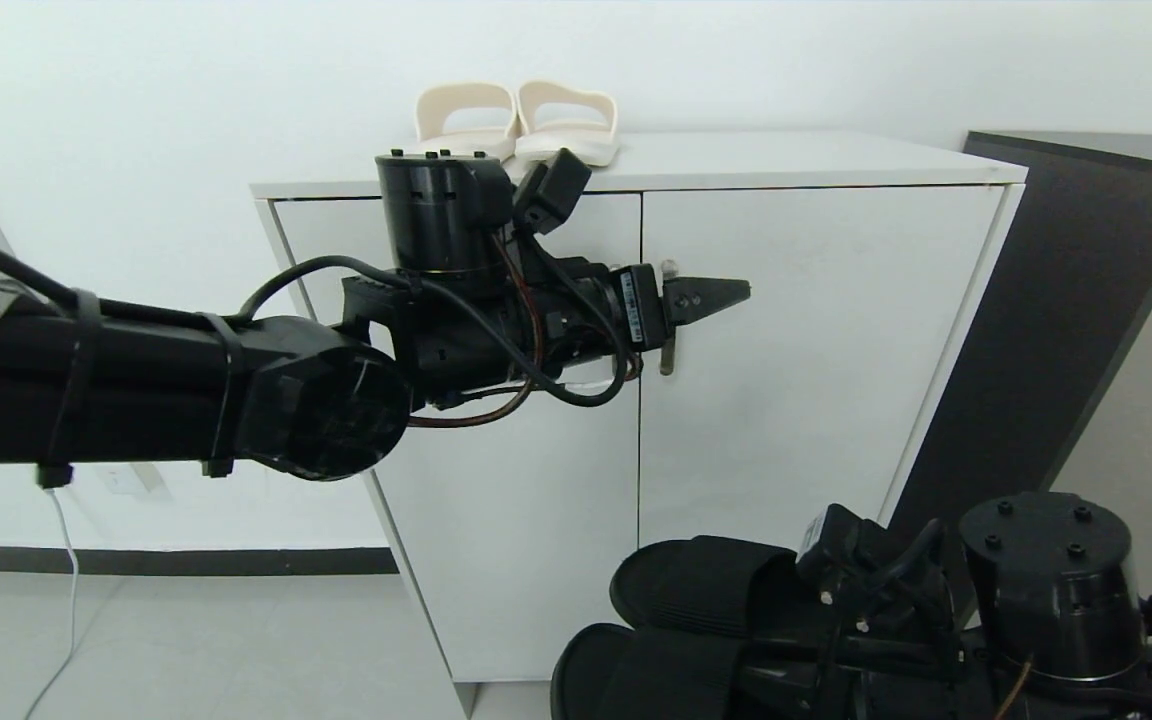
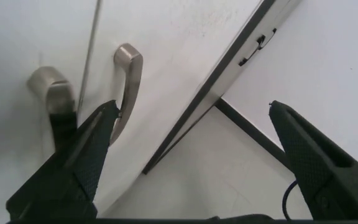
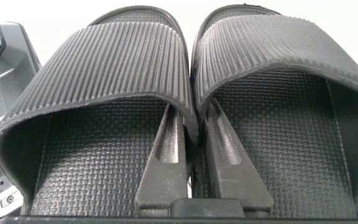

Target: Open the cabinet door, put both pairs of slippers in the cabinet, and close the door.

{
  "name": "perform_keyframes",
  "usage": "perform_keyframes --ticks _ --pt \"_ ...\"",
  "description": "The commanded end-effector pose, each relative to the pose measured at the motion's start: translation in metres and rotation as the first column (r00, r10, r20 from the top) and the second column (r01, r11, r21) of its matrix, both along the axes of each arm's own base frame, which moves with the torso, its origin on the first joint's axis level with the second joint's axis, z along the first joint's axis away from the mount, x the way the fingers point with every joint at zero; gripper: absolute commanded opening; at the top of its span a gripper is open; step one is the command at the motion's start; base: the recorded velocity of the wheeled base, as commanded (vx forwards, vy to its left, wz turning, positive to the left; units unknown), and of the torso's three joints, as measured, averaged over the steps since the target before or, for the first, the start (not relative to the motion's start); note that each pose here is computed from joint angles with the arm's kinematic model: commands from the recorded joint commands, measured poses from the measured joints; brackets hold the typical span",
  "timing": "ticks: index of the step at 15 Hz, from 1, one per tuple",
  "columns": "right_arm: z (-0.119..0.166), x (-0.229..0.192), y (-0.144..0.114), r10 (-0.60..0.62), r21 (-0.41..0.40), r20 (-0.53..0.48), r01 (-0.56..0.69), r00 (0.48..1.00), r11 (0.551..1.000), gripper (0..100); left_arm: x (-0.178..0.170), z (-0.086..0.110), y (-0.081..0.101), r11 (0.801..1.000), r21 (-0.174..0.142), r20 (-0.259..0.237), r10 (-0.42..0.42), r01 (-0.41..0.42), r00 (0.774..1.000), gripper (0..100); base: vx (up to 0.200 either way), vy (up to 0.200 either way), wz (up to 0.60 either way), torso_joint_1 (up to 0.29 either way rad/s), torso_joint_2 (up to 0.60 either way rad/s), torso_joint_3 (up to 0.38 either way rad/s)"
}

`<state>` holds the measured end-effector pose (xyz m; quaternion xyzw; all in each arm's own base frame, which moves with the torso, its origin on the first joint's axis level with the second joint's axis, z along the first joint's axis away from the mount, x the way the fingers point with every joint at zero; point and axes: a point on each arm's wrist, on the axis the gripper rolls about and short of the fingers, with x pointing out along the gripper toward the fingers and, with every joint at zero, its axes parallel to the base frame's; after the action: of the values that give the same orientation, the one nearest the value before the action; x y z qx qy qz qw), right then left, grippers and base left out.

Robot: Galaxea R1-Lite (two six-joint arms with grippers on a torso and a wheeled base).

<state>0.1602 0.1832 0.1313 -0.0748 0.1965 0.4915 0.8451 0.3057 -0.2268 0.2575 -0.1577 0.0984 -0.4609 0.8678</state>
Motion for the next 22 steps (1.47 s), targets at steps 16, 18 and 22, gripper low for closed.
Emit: perform_keyframes --ticks 16,18,22 --pt "-0.006 -0.011 -0.001 0.053 -0.01 -0.013 -0.053 0.999 0.999 0 -0.026 0.0 0.005 1.0 -0.01 -0.018 -0.029 0.029 0.999 0 0.0 0.0 0.0 0.0 0.0 0.0" --pt "-0.007 -0.017 -0.003 0.113 0.019 -0.015 -0.112 0.994 0.993 0 -0.038 0.001 0.007 0.999 -0.021 -0.006 -0.048 0.048 0.999 0 0.0 0.0 0.0 0.0 0.0 0.0" --pt "-0.017 -0.028 -0.012 0.241 0.023 0.021 -0.241 0.97 0.97 0 -0.07 0.002 0.019 0.997 -0.017 -0.008 -0.082 0.081 0.997 0 0.0 0.0 0.0 0.0 0.0 0.0"
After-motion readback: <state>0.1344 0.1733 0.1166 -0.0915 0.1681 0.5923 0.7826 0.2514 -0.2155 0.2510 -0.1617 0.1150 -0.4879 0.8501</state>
